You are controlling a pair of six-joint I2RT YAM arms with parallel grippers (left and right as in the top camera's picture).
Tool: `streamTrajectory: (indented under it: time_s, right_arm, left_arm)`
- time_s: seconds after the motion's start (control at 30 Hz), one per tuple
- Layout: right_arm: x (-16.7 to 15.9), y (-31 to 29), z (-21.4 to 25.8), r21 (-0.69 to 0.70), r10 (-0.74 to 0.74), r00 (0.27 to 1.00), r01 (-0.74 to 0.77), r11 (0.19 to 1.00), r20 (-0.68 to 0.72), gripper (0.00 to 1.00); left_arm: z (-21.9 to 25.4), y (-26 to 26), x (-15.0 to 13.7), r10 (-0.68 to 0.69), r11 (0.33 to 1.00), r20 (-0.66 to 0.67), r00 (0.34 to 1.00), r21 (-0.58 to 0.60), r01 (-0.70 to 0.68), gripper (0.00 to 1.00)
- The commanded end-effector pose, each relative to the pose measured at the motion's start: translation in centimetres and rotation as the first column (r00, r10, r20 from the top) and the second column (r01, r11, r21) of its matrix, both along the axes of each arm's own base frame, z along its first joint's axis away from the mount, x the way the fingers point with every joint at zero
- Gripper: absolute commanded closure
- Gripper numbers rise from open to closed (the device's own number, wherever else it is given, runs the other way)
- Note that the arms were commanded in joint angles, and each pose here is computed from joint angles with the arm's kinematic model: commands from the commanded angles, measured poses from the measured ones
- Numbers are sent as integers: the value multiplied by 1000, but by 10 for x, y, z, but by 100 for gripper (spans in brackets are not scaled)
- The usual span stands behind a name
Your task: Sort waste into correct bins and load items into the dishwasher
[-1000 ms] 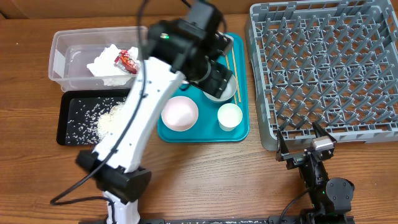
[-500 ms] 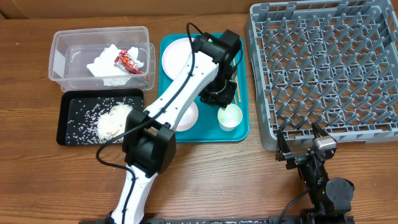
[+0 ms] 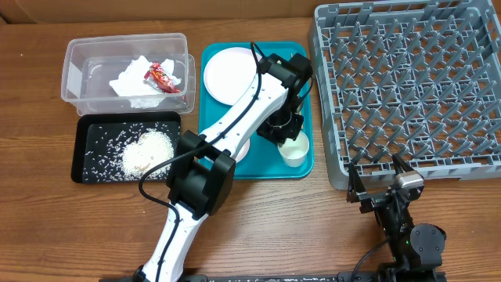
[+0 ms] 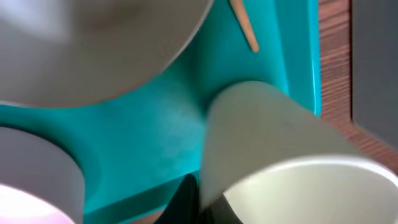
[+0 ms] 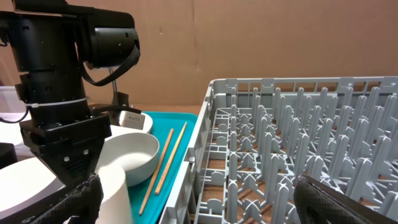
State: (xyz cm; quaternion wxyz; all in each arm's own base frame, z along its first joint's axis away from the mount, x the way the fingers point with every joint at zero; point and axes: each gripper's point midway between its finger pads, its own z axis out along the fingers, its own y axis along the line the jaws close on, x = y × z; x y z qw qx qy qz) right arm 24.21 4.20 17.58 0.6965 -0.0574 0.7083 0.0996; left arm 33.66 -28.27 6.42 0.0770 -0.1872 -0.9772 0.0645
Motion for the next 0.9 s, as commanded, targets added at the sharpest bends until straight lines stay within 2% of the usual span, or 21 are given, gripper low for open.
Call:
streamTrajectory:
  time_s: [0.0,0.13,0.23,0.3,0.4,0.5,0.6,0.73,0.87]
  right_arm:
    - [0,-2,-2,8,-9,1000,9,1000,0,0]
    - [-1,4,1,41,27,1000,-27,999,8,0]
    - [-1,5,8,200,31,1000,-30,979,0,0]
    - [-1,4,10,343,38,999,-26,939,-28,0]
    - [-5,11,23,458,89,996,-67,887,-27,0]
    - [-13,19,50,452,136,990,-134,882,28,0]
    - [-23,22,94,461,162,985,-174,870,64,0]
    - [-24,32,131,458,222,975,-210,864,26,0]
    - [-11,49,152,474,320,943,-240,847,-93,0]
  left_arm:
    - [-6,1,-2,1,1000,-3,1000,25,0,96]
    - [10,8,-1,-27,999,-2,1000,17,27,96]
    - [49,20,7,-25,999,17,1000,-46,26,96]
    - [81,28,14,-16,992,44,999,-122,21,96]
    - [132,48,26,36,971,111,993,-239,-8,96]
    - [178,61,30,70,914,159,985,-407,1,96]
    - [224,75,28,92,809,192,977,-586,39,96]
    - [246,80,25,87,716,192,977,-694,73,96]
    - [254,75,23,70,658,190,979,-747,98,96]
